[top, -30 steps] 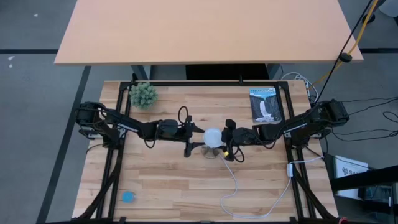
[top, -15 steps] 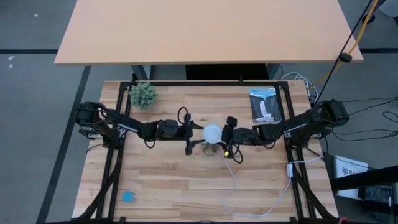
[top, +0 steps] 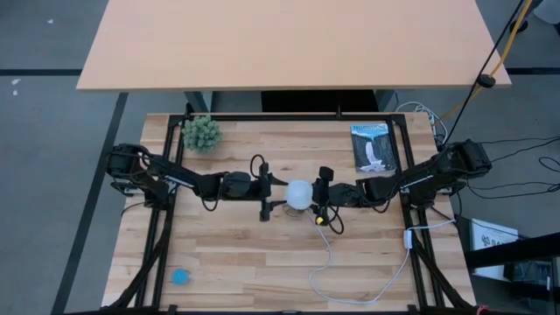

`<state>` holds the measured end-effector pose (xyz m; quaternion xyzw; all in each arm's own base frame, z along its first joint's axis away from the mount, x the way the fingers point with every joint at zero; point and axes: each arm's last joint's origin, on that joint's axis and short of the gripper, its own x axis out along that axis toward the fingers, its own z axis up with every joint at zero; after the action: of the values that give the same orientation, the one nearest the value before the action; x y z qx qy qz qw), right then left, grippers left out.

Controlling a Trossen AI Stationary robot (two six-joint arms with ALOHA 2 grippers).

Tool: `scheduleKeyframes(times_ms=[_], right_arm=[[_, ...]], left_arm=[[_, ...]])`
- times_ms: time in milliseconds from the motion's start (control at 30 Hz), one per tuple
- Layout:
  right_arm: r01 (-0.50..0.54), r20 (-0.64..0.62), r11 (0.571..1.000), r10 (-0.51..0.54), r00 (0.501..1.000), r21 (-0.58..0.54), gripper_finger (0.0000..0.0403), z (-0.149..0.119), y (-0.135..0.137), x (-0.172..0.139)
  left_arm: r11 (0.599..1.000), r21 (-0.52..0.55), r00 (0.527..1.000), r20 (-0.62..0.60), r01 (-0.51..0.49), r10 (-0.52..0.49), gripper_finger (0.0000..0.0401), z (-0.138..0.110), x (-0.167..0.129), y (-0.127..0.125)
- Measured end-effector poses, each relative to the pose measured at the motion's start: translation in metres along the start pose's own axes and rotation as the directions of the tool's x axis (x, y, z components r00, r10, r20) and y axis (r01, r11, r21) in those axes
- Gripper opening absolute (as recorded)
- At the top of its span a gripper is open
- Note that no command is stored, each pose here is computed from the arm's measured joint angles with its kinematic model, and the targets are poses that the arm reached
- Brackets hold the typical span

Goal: Screw lightbulb
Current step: Insert the white light bulb into the gold lamp

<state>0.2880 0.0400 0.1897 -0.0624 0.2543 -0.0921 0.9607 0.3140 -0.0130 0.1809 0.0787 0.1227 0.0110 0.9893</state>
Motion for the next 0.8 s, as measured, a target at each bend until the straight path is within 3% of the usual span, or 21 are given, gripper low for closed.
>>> scheduleKeyframes(times_ms=[600, 800], right_arm=[[0.008, 0.026, 0.996, -0.010, 1.000, 0.084, 0.0210, 0.0043, -0.0038, 0.0014], [0.009, 0.016, 0.995, -0.010, 1.000, 0.097, 0.0210, 0.0033, -0.0038, 0.0014]], left_arm=[[0.999, -0.032, 1.000, -0.021, -0.011, 0.011, 0.0259, -0.0022, 0.0002, 0.0019], [0.995, -0.100, 0.999, -0.029, -0.025, 0.022, 0.0259, -0.0035, 0.0005, 0.0065]])
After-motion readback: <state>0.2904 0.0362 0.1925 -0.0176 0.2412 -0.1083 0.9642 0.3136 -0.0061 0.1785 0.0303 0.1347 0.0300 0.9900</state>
